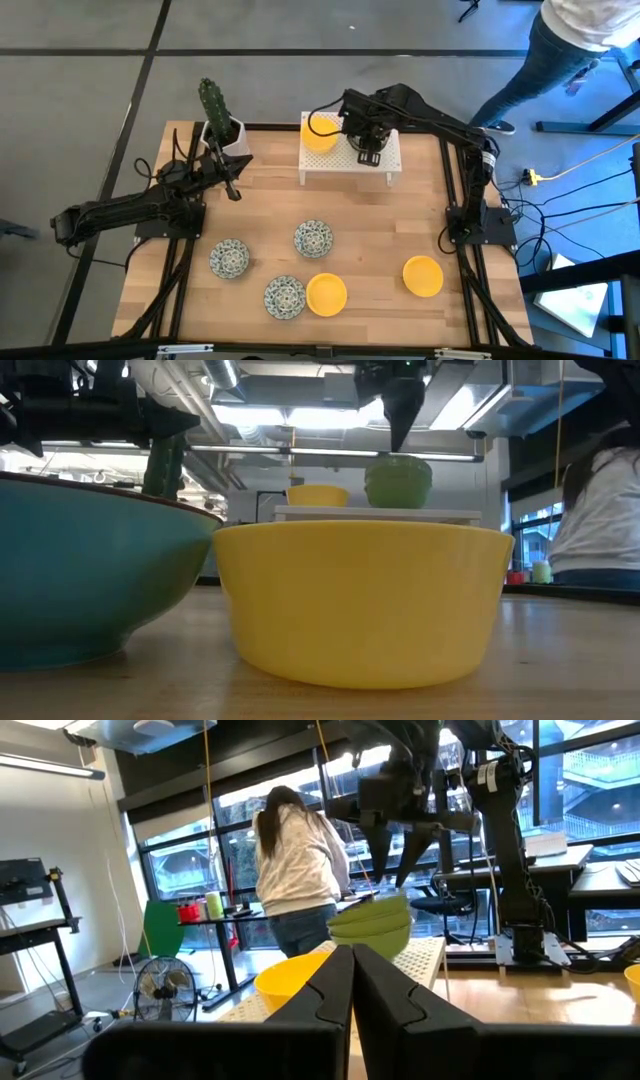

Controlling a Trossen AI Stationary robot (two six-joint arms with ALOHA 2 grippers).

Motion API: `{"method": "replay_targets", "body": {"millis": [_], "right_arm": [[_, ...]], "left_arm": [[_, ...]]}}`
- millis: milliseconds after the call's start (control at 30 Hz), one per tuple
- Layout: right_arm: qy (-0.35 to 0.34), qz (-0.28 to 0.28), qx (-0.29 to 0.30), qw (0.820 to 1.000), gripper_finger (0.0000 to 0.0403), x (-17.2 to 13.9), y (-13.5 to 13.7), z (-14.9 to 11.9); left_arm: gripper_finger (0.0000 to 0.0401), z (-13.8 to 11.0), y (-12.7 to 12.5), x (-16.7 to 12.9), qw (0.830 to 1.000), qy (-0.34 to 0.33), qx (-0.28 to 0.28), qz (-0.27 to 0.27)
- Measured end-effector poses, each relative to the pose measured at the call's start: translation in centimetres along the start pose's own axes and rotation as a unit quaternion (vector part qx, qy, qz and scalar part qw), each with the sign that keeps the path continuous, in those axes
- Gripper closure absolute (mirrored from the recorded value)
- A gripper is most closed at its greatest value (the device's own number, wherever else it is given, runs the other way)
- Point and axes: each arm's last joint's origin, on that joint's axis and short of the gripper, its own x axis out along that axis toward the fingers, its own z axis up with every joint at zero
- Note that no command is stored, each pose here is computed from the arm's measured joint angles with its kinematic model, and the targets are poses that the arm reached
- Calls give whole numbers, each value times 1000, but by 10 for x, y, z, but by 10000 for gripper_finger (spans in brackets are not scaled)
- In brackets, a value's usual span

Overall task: Pick & Place Mini bowls
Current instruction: Stack the green bowl on top of the green bowl on the shelf, then stack the left yellow bowl on top of the yellow bowl on the shelf

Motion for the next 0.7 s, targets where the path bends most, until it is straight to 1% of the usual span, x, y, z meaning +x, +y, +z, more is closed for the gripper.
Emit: {"method": "replay_targets", "body": {"millis": [100, 267, 433, 500, 533, 600, 667, 700], "right_arm": [[-4, 0, -1, 1000, 272, -2, 0, 0], [-10, 17, -7, 1000, 272, -3, 5, 1], [-5, -12, -5, 1000, 272, -5, 8, 2], [-6, -10, -7, 1000, 274, -5, 8, 2], [-8, 0, -10, 1000, 278, -5, 10, 2], [-24, 44, -24, 998, 299, -9, 13, 3], [-67, 108, -36, 991, 336, -22, 18, 3], [-99, 138, -40, 985, 359, -32, 20, 3]], "left_arm": [[399, 0, 0, 0, 1000, 0, 0, 0], [397, 0, 0, 0, 1000, 0, 0, 0], [394, 0, 0, 0, 1000, 0, 0, 0], [396, 0, 0, 0, 1000, 0, -1, 0], [397, 0, 0, 0, 1000, 0, -3, 0], [399, 0, 0, 0, 1000, 0, -4, 0], [399, 0, 0, 0, 1000, 1, -4, 0], [399, 0, 0, 0, 1000, 2, -4, 0]]}}
